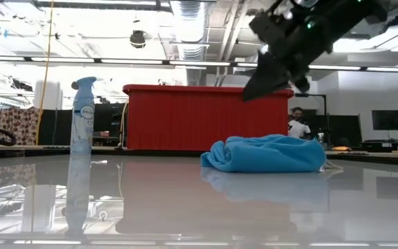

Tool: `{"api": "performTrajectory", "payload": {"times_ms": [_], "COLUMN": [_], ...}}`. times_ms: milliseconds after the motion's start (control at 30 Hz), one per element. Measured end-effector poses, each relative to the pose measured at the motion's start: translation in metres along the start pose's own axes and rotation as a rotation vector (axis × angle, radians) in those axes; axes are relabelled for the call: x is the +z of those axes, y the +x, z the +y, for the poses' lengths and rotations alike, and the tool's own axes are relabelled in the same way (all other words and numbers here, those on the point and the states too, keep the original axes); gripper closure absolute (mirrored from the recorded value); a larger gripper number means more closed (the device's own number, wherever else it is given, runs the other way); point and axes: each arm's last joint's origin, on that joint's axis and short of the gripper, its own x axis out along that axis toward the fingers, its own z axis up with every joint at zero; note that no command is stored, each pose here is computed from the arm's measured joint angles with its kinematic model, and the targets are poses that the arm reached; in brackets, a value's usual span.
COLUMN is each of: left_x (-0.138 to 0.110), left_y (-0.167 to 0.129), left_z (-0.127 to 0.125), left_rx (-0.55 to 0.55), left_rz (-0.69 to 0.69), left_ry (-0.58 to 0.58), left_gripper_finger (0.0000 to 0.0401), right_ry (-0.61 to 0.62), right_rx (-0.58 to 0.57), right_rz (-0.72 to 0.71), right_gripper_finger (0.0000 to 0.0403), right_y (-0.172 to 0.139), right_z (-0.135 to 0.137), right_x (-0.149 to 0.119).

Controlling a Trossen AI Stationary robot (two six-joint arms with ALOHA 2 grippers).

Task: Fold laundry
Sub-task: Fold the blue shorts

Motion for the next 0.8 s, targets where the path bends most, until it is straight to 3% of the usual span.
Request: {"api": "performTrajectory", "payload": {"times_ms": [100, 333, 500, 800], "left_x": [0.010, 0.016, 0.013, 0.006], "left_y": [-0.016, -0.036, -0.035, -0.033], "left_z": [0.005, 0.013, 0.013, 0.014], "left_rx": [-0.028, -0.047, -0.040, -0.018], "left_rz": [-0.034, -0.037, -0.011, 0.043], "left_ry": [-0.025, -0.027, -0.018, -0.003], "left_gripper_finger": [0.0347, 0.0347, 0.0347, 0.0347], "right_ry": [0.012, 0.015, 0.069, 0.124], "right_rx": [0.055, 0.049, -0.075, -0.411], "right_rz": [0.025, 0.138, 0.236, 0.376], "right_gripper_finger": [0.0385, 0.0385, 0.0385, 0.0385], "right_y": [0.012, 0.048, 0.064, 0.068], "right_z": [0.008, 0.003, -0.017, -0.077], "right_x": [-0.009, -0.031, -0.041, -0.029]}}
